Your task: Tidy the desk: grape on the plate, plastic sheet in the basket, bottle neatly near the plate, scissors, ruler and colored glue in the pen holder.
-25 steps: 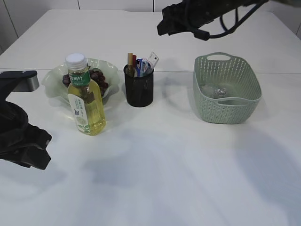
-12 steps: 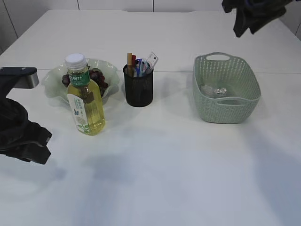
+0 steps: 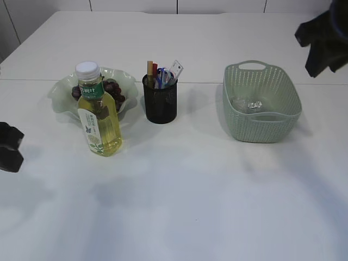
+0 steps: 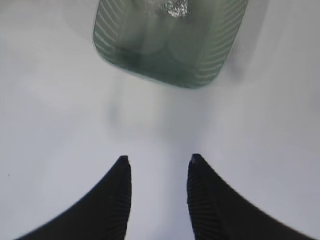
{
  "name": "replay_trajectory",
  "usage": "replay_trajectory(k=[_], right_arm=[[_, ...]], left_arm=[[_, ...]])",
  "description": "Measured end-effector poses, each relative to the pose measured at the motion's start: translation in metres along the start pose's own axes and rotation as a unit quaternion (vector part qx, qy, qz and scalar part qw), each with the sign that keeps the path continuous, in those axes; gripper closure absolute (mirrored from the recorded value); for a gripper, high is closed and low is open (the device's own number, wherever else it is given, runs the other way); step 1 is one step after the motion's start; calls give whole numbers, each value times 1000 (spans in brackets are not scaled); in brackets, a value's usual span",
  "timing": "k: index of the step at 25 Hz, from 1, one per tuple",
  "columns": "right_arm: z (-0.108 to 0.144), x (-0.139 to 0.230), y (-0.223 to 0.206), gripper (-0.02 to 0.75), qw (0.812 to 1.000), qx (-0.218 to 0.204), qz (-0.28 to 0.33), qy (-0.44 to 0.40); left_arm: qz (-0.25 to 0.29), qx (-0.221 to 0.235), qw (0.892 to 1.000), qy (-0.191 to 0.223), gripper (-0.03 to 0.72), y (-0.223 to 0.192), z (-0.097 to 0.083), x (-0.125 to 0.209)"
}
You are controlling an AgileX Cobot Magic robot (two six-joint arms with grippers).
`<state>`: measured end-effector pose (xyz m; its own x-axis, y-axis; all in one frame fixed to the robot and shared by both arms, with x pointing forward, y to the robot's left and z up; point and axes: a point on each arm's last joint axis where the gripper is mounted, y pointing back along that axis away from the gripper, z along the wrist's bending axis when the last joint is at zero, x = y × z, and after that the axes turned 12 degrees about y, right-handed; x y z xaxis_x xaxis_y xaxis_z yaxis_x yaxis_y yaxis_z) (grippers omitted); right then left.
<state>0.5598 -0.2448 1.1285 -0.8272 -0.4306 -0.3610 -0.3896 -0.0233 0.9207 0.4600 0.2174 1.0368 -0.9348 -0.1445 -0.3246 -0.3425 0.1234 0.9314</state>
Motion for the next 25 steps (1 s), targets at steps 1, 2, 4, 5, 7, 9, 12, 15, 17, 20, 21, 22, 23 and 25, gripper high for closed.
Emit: replay_trajectory(k=[1,2,4,5,7,9,12,15,17,20,21,22,23,25], right_arm=[[2,7,5,419,1000,1,-2,0],[4,17,7,402,1000,2,3,1],[8,34,12,365,1000,7,3,1],[9,42,17,353,1000,10,-1,0],[14,60,23,339,1000,13,-3,-6],[19,78,33,334,1000,16,-16,-19],[25,101,50,331,998,22,-43,-46],[31,127,68,331,994,29,-75,-72],[35,145,80,331,990,33,-100,-89],[42,172,97,331,984,39,-141,-103],[45,181,102,331,982,41,-153,-105],[47,191,107,331,980,43,-164,-107],[50,201,112,331,977,45,-177,-109],[55,218,117,331,974,48,-191,-112]], left_arm=[[-6,-4,1000,5,315,7,2,2],[-9,-10,1000,7,306,13,5,4],[-20,-12,1000,10,295,29,10,11],[-25,-11,1000,11,292,37,13,15],[-43,-10,999,14,291,54,18,22],[-67,-14,997,22,290,72,26,31],[-93,-24,995,34,290,95,39,47],[-109,-11,993,49,290,117,51,68],[-131,9,990,55,290,131,57,83],[-184,35,980,60,290,152,71,106],[-198,39,978,60,290,157,75,111],[-214,44,974,61,290,162,79,118],[-228,49,970,62,290,166,83,124],[-249,61,965,64,290,172,88,134]])
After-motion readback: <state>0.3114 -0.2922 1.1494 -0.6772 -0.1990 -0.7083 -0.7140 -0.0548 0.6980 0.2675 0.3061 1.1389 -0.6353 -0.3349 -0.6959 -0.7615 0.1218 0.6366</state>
